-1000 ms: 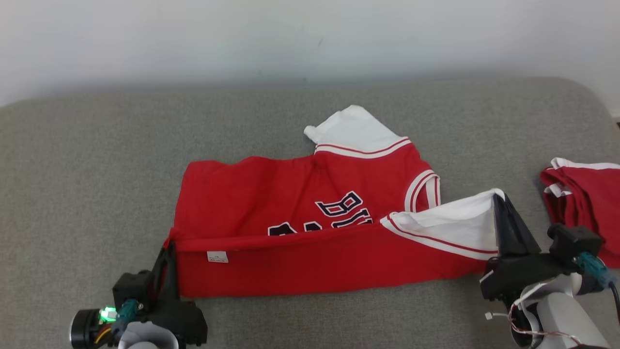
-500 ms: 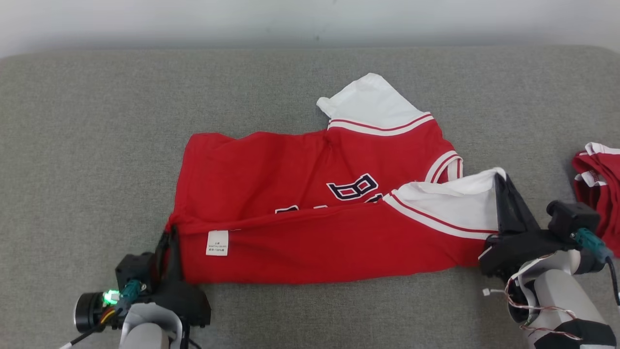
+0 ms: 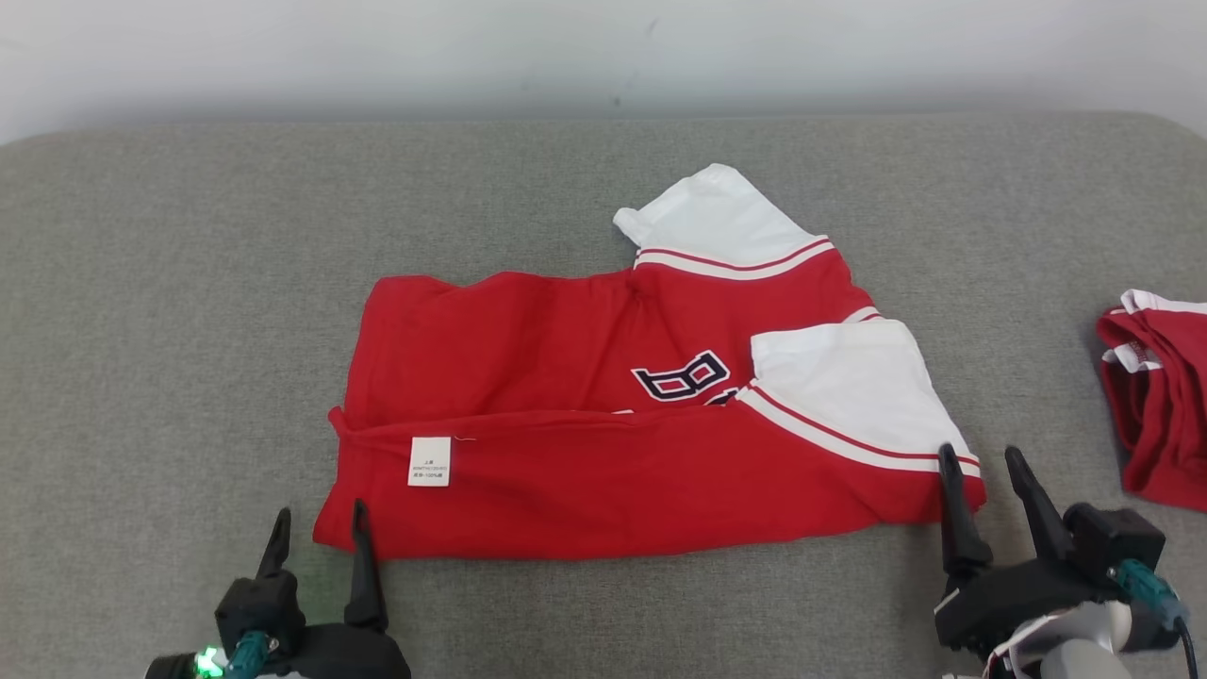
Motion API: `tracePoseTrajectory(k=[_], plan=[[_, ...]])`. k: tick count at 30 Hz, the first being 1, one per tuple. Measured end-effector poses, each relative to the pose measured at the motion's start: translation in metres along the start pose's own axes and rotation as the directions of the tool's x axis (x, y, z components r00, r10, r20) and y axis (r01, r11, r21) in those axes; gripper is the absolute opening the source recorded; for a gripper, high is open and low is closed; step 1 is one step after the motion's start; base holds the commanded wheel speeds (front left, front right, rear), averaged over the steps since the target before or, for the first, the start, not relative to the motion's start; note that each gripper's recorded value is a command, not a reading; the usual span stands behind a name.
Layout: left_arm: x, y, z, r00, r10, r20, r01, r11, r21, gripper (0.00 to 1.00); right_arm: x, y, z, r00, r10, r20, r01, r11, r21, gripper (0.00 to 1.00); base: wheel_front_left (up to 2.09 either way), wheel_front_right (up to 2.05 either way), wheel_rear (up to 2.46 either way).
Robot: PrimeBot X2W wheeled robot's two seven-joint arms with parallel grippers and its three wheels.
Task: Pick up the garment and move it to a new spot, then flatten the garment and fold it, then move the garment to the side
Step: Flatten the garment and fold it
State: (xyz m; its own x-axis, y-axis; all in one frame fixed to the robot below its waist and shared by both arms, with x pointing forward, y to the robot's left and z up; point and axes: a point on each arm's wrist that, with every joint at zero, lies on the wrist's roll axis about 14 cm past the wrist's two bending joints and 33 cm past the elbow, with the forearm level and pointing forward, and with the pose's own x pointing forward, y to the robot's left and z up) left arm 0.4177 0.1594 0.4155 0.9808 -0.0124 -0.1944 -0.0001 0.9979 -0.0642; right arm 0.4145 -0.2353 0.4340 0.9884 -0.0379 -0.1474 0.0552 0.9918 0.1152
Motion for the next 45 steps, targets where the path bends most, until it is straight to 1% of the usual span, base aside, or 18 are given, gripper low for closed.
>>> tracePoseTrajectory(k=[2,5,13,14,15,16,17,24,27,33,34,35,36,37,42,45], plan=[[-0.004,0.0,-0.004,1.0,0.007,-0.011,-0.008,1.0,-0.016,1.0,-0.009,-0.005,-0.011,0.999,-0.016,-0.032,0.016,1.0,0.005,1.0,0.0,0.0,0.0],[-0.008,-0.007,-0.01,1.0,-0.012,-0.027,0.012,1.0,-0.019,1.0,-0.017,-0.012,-0.019,0.998,-0.04,-0.056,0.04,0.999,0.006,1.0,0.0,0.0,0.0],[-0.01,-0.008,-0.01,0.999,-0.015,-0.028,0.014,1.0,-0.022,1.0,-0.024,-0.007,-0.048,0.988,-0.045,-0.146,0.051,0.998,0.039,1.0,0.0,0.0,0.0],[-0.01,-0.007,-0.01,1.0,-0.012,-0.028,0.012,1.0,-0.022,1.0,-0.024,-0.007,-0.051,0.987,-0.043,-0.158,0.05,0.998,0.039,0.87,0.0,0.0,0.0],[-0.011,-0.006,-0.01,1.0,-0.01,-0.028,0.01,1.0,-0.021,1.0,-0.023,-0.006,-0.052,0.986,-0.042,-0.162,0.049,0.998,0.042,0.49,0.0,0.0,0.0],[-0.011,-0.005,-0.01,1.0,-0.007,-0.027,0.007,1.0,-0.02,1.0,-0.021,-0.005,-0.052,0.986,-0.042,-0.161,0.049,0.998,0.046,0.32,0.0,0.0,0.0],[-0.011,-0.004,-0.01,1.0,-0.005,-0.027,0.004,1.0,-0.019,1.0,-0.02,-0.005,-0.053,0.986,-0.04,-0.164,0.048,0.998,0.046,0.0,0.0,0.0,0.0],[-0.013,0.0,-0.016,0.999,0.0,-0.046,-0.002,1.0,-0.03,1.0,-0.017,-0.006,-0.052,0.985,-0.038,-0.168,0.047,0.998,0.05,0.0,0.0,0.0,0.0],[-0.014,-0.006,-0.022,0.997,-0.032,-0.067,0.029,0.998,-0.05,1.0,-0.017,-0.007,-0.049,0.987,-0.037,-0.159,0.045,0.998,0.049,0.0,0.0,0.0,0.0],[-0.011,-0.007,-0.027,0.996,-0.037,-0.084,0.033,0.998,-0.059,1.0,-0.018,-0.011,-0.043,0.989,-0.04,-0.139,0.046,0.998,0.043,0.0,0.0,0.0,0.0],[-0.01,-0.008,-0.03,0.995,-0.041,-0.093,0.036,0.998,-0.058,0.9,-0.018,-0.011,-0.042,0.99,-0.04,-0.137,0.047,0.998,0.045,0.0,0.0,0.0,0.0],[-0.01,-0.009,-0.031,0.994,-0.044,-0.098,0.039,0.998,-0.059,0.55,-0.019,-0.011,-0.042,0.99,-0.041,-0.136,0.048,0.998,0.047,0.0,0.0,0.0,0.0],[-0.009,-0.011,-0.032,0.993,-0.056,-0.102,0.05,0.997,-0.061,0.29,-0.019,-0.011,-0.042,0.99,-0.042,-0.136,0.048,0.998,0.047,0.0,0.0,0.0,0.0],[-0.009,-0.012,-0.034,0.992,-0.059,-0.107,0.053,0.997,-0.061,0.0,-0.02,-0.011,-0.043,0.99,-0.042,-0.137,0.049,0.998,0.047,0.0,0.0,0.0,0.0],[-0.01,-0.015,-0.032,0.992,-0.067,-0.103,0.061,0.996,-0.062,0.0,-0.024,-0.011,-0.041,0.991,-0.042,-0.13,0.049,0.998,0.05,0.0,0.0,0.0,0.0],[-0.019,-0.014,-0.034,0.992,-0.062,-0.109,0.056,0.997,-0.06,0.0,-0.028,-0.011,-0.037,0.992,-0.044,-0.12,0.05,0.997,0.054,0.0,0.0,0.0,0.0]])
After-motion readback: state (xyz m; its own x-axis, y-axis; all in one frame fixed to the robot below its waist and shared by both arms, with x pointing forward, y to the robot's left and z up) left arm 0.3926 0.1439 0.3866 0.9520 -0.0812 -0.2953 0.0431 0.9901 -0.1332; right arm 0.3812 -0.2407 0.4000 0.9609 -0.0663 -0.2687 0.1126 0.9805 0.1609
